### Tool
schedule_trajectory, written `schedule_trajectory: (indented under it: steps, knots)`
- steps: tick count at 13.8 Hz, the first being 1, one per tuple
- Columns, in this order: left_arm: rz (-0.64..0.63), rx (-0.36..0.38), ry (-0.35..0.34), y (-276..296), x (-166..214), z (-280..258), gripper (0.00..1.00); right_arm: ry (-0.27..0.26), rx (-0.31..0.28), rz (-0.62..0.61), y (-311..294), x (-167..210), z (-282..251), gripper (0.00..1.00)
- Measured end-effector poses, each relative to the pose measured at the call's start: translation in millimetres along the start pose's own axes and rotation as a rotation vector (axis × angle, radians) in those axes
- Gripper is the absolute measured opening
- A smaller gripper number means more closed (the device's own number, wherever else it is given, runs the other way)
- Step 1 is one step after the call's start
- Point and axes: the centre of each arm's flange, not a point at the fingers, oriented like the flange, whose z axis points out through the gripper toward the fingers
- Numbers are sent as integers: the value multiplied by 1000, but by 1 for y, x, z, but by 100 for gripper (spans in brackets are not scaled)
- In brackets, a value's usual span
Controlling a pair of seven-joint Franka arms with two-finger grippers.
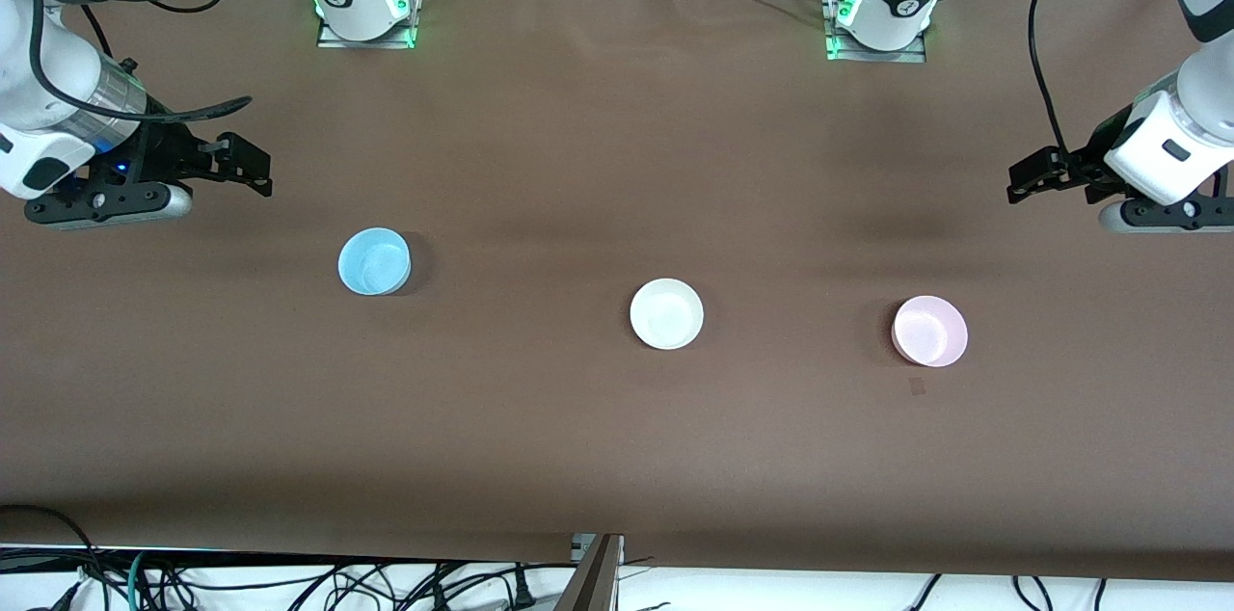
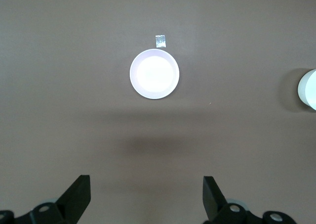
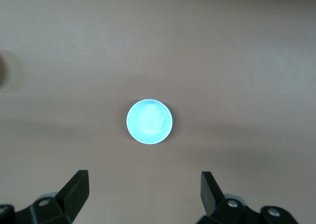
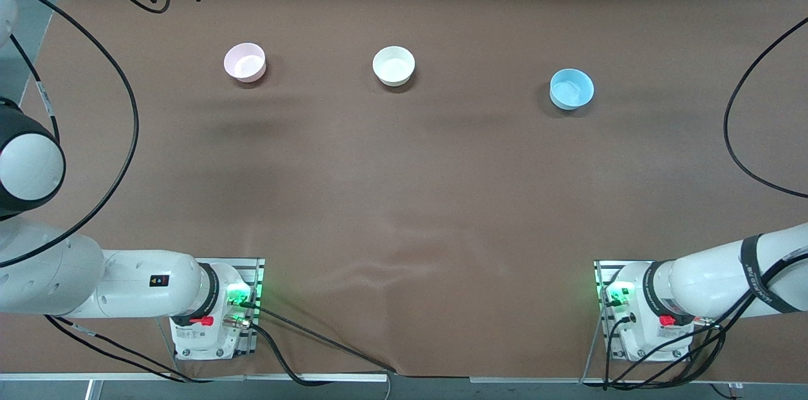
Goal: Stack pink and blue bowls on white bowl
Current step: 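Reach the left gripper down to the pink bowl rim and grasp it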
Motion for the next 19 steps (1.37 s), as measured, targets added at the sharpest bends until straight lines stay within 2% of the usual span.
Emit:
schedule_trajectory:
  steps: [4,8,12,17,19]
  knots:
    - [13,1,-27,0,12,22,100,2,0,0,0,0,-1,100]
    - [63,62,49,-13,54,55,100,3,0,0,0,0,-1,100]
    - [56,61,80,-29,100,123,100,3,0,0,0,0,-2,100]
    - [73,51,-46,-33,119,233,100,4,0,0,0,0,-2,100]
    - [125,47,-59,-33,123,260,100,4,0,0,0,0,-2,100]
